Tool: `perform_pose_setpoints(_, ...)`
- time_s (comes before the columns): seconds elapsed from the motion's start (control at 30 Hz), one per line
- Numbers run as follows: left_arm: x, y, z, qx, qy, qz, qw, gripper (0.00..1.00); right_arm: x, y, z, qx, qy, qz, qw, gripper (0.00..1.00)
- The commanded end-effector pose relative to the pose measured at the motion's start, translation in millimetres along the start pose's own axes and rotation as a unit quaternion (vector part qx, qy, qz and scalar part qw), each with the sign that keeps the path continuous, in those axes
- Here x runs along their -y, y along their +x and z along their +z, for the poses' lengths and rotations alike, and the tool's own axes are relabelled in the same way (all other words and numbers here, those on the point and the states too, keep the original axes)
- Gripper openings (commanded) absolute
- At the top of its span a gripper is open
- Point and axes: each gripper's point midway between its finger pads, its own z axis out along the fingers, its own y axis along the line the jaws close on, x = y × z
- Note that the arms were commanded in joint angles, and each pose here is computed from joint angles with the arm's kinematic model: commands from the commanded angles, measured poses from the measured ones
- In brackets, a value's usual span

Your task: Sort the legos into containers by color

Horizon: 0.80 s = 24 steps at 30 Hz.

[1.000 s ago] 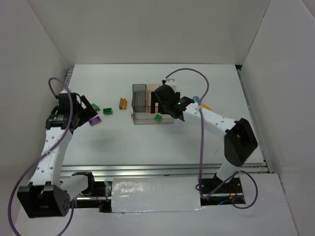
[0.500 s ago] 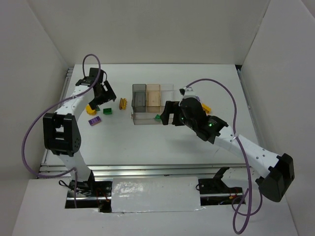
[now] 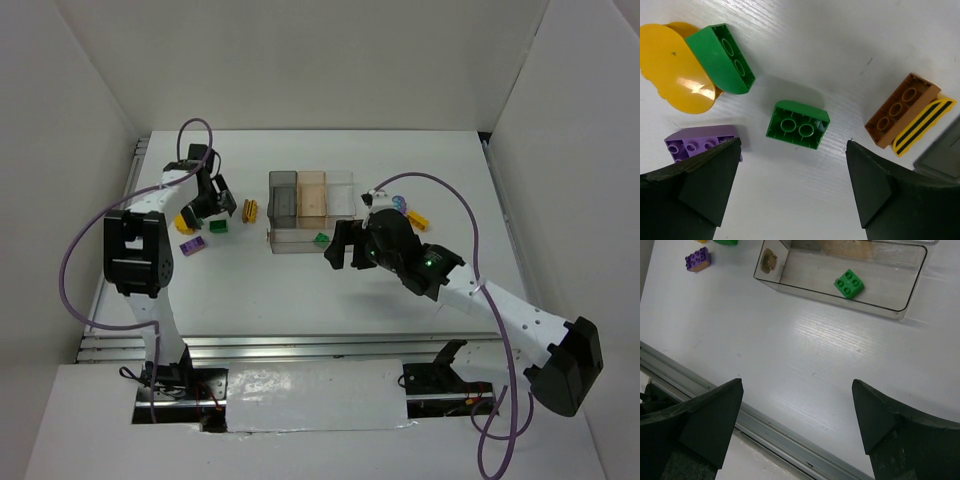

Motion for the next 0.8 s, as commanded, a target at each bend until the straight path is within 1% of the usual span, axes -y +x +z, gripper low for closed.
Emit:
perform_pose_setpoints(0.0,3,-8,12,0.002,0.008,0.01,1.0,0.98,-10,-8,-8,0.019,-0.024,-0.009,0.999,0.96)
perform_pose_setpoints(0.2,6,-4,27,-0.002,0.016,0.006,1.0,0.92,-11,-7,-10,0.016,-0.027,-0.013,0.999,0.96)
perform_pose_setpoints(0.37,5,-1,39,-0.003,0.003,0.01,1.0,0.89,-11,-4,-9,0.012,-0.027,-0.014,0.999,0.96)
perform_pose_setpoints(0.4,6,-2,39,-0.001,0.003,0.013,1.0,0.86,-12,-4,-9,0.011,-0.028,-0.015,0.999,0.96)
perform_pose_setpoints(0.5,8,2,46,-0.005,0.001,0.017,1.0,0.83,-12,-1,-8,0.006,-0.025,-0.018,0.999,0.96)
perform_pose_setpoints(0.63,6,9,53,-0.009,-0.01,0.021,1.0,0.82,-12,-1,-8,0.003,-0.021,-0.022,1.0,0.96)
perform_pose_setpoints(0.77,6,14,54,-0.011,-0.008,0.024,1.0,0.73,-11,-1,-8,0.004,-0.019,-0.023,1.0,0.96)
